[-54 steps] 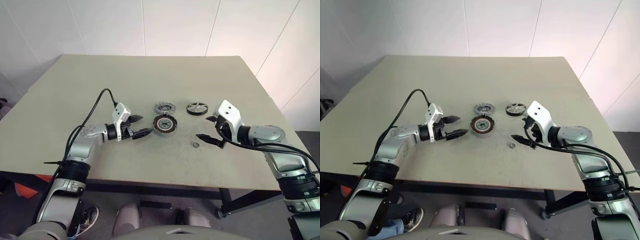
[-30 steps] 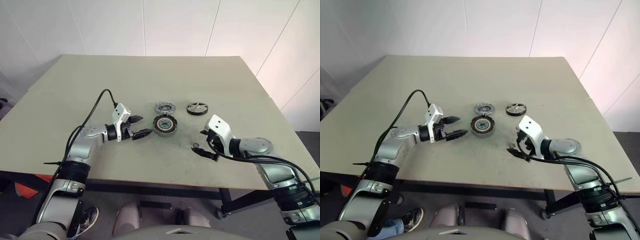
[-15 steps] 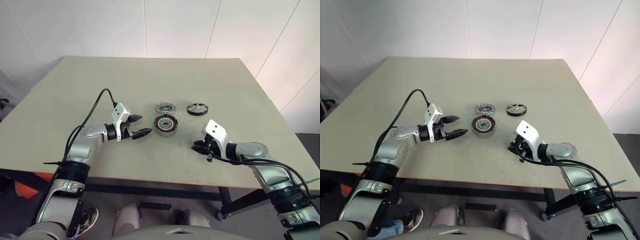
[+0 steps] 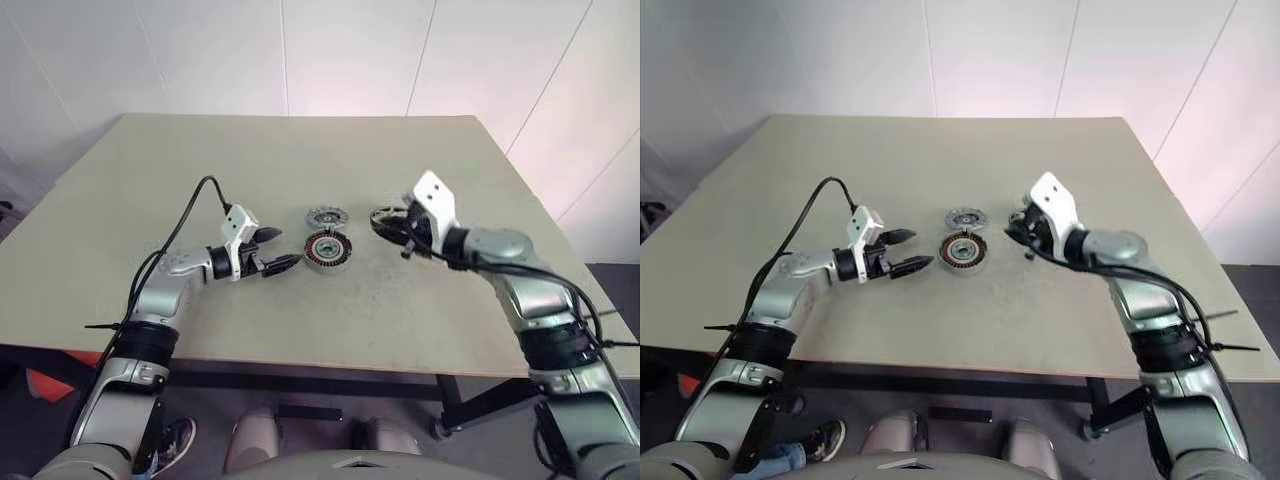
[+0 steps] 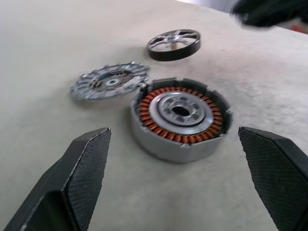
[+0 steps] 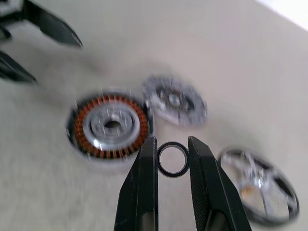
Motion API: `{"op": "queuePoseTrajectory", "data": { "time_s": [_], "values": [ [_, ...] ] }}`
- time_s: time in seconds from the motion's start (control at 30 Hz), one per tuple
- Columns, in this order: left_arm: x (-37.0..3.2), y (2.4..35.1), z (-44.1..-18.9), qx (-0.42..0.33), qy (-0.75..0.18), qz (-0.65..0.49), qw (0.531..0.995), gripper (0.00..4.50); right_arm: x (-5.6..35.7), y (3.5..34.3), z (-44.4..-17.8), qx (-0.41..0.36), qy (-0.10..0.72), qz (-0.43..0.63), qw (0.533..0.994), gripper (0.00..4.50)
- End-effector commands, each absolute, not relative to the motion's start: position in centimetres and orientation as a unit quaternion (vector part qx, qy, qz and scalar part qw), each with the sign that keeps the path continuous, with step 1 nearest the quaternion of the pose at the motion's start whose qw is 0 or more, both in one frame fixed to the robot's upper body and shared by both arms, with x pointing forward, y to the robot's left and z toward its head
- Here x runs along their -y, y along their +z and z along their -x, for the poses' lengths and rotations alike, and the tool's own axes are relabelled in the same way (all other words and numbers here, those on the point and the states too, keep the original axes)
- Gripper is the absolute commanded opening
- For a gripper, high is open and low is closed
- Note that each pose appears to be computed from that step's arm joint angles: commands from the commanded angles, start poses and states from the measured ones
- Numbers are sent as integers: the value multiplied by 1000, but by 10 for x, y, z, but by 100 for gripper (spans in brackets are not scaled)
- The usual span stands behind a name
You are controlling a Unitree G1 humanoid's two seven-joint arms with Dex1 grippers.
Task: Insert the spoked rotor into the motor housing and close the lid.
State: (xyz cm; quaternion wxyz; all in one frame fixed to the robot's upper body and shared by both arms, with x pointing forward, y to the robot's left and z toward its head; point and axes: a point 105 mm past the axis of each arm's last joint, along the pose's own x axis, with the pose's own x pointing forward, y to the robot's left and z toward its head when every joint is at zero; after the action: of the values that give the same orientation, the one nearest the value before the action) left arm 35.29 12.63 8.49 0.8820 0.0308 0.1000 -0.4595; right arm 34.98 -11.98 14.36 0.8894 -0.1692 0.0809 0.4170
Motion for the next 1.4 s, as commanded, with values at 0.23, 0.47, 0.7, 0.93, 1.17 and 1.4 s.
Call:
{"op": "queuePoseTrajectory", "data": {
  "time_s": [0.23, 0.47, 0.7, 0.93, 1.17, 1.4],
  "values": [
    [-164, 94, -375, -84, -366, -74, 924, 450, 55, 132, -357, -87, 470, 156, 864, 57],
    [-155, 96, -370, -73, -374, -60, 922, 450, 56, 117, -369, -114, 453, 135, 874, 57],
    [-157, 99, -372, -69, -373, -64, 923, 450, 58, 104, -369, -133, 448, 129, 875, 57],
    [-158, 101, -373, -67, -371, -69, 924, 450, 59, 87, -368, -159, 448, 122, 871, 57],
    [-159, 102, -373, -66, -370, -72, 924, 450, 62, 76, -370, -174, 442, 122, 872, 57],
    [-158, 101, -374, -67, -370, -72, 924, 450, 62, 87, -370, -144, 446, 129, 874, 267]
  ]
}}
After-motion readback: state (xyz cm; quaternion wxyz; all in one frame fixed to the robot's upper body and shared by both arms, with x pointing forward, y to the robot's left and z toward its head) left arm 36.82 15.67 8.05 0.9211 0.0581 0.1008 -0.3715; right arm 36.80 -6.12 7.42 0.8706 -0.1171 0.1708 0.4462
